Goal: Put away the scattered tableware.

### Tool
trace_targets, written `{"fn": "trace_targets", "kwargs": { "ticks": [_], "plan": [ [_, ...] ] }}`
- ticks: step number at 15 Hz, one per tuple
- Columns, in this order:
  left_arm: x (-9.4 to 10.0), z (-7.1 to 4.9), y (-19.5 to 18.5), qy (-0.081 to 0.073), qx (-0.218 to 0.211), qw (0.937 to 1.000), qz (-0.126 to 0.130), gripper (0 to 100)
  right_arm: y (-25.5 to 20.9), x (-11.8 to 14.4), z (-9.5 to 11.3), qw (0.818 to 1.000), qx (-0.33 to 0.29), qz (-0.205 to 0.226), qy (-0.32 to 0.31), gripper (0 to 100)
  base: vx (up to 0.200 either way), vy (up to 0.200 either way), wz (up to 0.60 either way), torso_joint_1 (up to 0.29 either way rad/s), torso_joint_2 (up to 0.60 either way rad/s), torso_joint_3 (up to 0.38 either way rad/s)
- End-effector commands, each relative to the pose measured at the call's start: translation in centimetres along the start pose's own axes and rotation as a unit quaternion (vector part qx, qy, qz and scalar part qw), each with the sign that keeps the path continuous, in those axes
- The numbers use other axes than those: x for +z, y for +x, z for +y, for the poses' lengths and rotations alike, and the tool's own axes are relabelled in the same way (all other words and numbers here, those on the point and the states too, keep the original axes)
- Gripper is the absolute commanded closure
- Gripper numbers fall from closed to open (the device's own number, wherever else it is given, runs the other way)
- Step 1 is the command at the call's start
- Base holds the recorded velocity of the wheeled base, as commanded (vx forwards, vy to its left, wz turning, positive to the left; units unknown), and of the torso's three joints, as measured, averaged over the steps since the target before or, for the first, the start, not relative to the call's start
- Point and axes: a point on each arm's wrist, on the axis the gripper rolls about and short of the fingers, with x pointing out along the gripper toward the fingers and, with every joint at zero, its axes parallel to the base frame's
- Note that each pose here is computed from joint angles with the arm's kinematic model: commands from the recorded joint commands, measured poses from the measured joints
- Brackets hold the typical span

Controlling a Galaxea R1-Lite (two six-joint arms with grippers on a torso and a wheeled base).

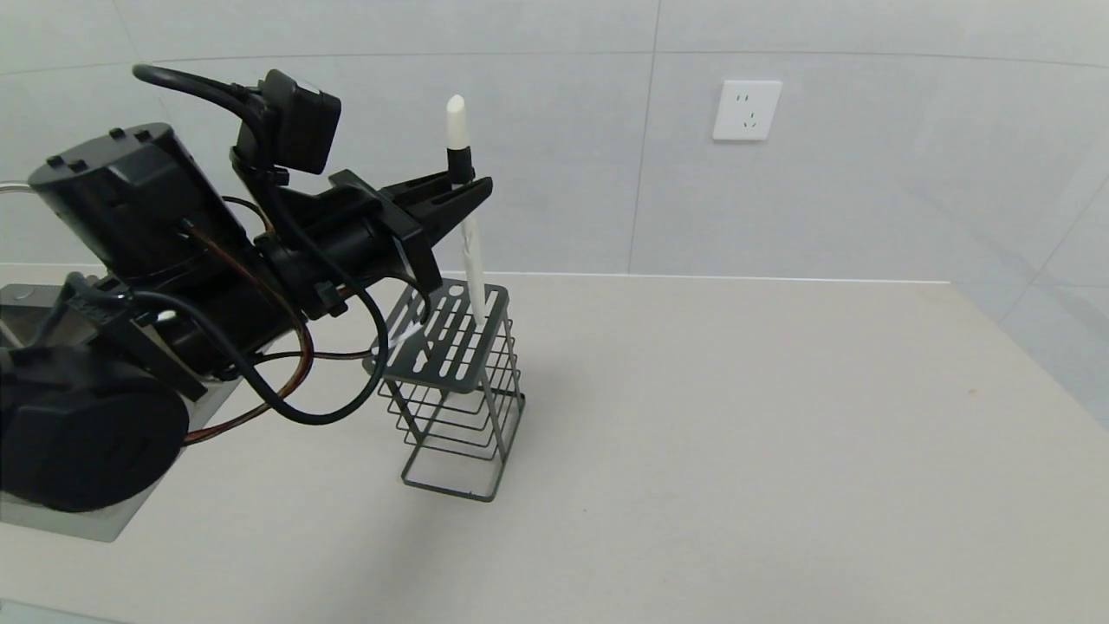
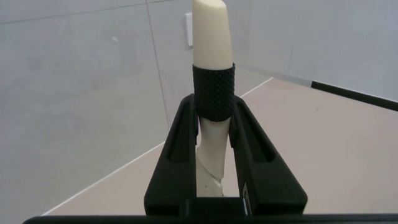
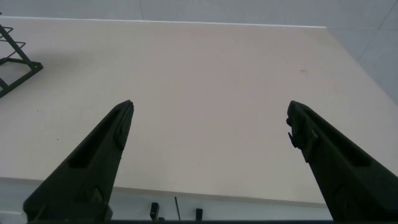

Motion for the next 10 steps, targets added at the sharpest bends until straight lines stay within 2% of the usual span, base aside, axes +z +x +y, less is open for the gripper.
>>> {"fn": "trace_targets", "kwargs": {
  "ticks": [1, 10],
  "plan": [
    [-0.49, 0.26, 0.8, 0.0, -0.006, 1.0, 0.0, 100, 0.01, 0.01, 0.0, 1.0, 0.0, 0.001, 0.0, 0, 0.0, 0.0, 0.0, 0.0, 0.0, 0.0],
    [-0.83, 1.03, 1.26, 0.007, 0.001, 1.0, -0.007, 100, 0.01, 0.01, 0.0, 1.0, 0.0, 0.001, 0.0, 0, 0.0, 0.0, 0.0, 0.0, 0.0, 0.0]
  ]
}}
